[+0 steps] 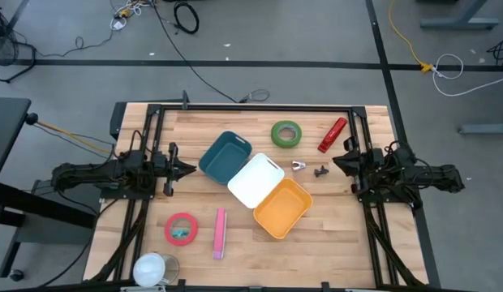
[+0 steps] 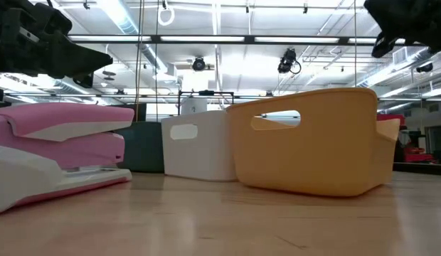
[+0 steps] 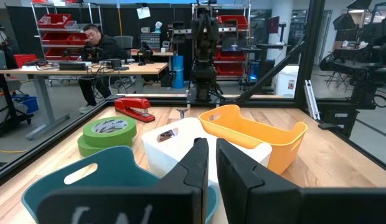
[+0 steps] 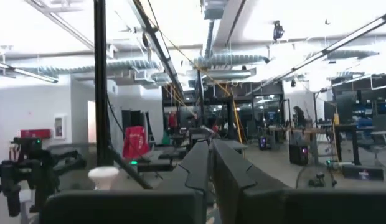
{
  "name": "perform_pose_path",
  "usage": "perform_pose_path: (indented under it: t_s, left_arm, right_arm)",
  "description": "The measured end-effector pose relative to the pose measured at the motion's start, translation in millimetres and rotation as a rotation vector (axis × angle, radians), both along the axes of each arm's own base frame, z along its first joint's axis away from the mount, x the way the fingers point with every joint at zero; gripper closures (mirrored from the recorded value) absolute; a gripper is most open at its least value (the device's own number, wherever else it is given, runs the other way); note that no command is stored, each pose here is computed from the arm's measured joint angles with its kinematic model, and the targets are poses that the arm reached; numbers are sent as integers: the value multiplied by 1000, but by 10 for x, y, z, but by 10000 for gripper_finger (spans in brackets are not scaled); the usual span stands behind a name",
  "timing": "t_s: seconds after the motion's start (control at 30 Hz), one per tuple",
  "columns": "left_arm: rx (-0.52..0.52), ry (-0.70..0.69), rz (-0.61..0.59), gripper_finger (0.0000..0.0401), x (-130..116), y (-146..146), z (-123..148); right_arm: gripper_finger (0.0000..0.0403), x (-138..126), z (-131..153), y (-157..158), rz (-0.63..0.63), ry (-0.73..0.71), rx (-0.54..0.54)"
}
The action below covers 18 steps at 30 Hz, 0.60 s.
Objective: Pick and place Stapler, Stapler remover, tape
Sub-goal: Put the red stapler into the yellow bin
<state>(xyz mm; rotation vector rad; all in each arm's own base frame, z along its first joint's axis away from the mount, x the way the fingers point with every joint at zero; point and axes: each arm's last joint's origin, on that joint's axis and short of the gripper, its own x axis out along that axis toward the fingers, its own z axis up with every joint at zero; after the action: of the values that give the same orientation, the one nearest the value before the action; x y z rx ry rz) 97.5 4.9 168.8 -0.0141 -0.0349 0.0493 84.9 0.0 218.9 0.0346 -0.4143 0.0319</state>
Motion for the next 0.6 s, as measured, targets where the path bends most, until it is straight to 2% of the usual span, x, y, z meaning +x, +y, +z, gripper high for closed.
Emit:
perform_pose_path:
  t_s: [0.27,0.6]
  left_arm:
    - [0,0,0,364,0,0,-1]
    - [0,0,0,364,0,0,-1]
  right_arm:
    - [378,-154,373,-22,-75,-92,36]
    - [378,-339,944,-46,-155,-112,77]
